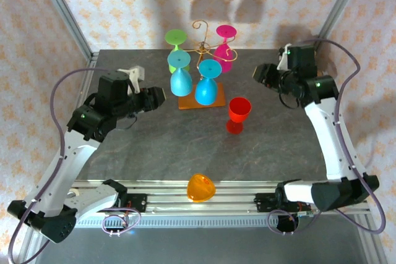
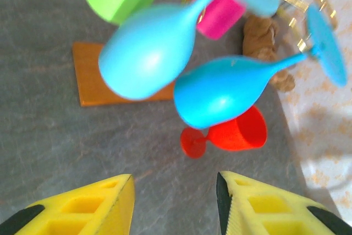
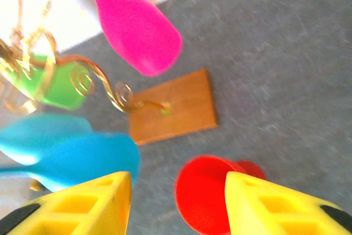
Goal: Take the wine glass off the wine glass rack
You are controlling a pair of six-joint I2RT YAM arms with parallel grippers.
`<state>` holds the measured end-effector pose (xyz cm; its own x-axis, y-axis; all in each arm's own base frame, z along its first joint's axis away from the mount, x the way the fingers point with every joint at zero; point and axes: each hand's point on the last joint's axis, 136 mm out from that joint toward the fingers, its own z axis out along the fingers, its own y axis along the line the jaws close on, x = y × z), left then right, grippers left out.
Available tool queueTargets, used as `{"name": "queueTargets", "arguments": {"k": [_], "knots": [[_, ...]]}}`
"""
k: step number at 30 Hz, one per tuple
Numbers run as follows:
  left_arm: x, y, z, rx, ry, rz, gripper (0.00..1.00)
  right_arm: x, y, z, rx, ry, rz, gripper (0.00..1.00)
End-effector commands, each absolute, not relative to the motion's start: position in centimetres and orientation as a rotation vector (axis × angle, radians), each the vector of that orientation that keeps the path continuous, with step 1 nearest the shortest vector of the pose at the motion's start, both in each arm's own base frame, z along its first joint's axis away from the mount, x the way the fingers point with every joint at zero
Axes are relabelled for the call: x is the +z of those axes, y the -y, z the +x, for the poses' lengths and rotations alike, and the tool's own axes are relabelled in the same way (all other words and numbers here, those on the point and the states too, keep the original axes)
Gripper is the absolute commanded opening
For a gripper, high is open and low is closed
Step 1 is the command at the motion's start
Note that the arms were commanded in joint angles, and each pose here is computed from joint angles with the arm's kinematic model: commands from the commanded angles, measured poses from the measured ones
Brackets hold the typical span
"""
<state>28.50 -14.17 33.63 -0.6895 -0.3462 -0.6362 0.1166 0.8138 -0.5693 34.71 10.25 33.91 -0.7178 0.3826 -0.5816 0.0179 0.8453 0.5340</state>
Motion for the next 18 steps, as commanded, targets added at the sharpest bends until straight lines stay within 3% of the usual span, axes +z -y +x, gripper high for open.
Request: {"name": "queueTargets", "arguments": {"k": [1, 8, 18], "knots": [[35.6, 13.4, 29.7, -0.750, -2.173, -0.161, 0.44, 36.8, -12.1, 37.9, 0.870, -2.206, 0.262, 0.51], [38.2, 14.2, 32.7, -0.833, -2.114, -0.164, 0.44, 38.6, -13.6, 45.4, 1.006, -2.104, 0.266, 0.52], [39.1, 14.8, 34.8, -0.859, -2.090, -0.149, 0.45, 39.3, -13.5, 51.9, 1.152, -1.985, 0.316, 0.53]]}}
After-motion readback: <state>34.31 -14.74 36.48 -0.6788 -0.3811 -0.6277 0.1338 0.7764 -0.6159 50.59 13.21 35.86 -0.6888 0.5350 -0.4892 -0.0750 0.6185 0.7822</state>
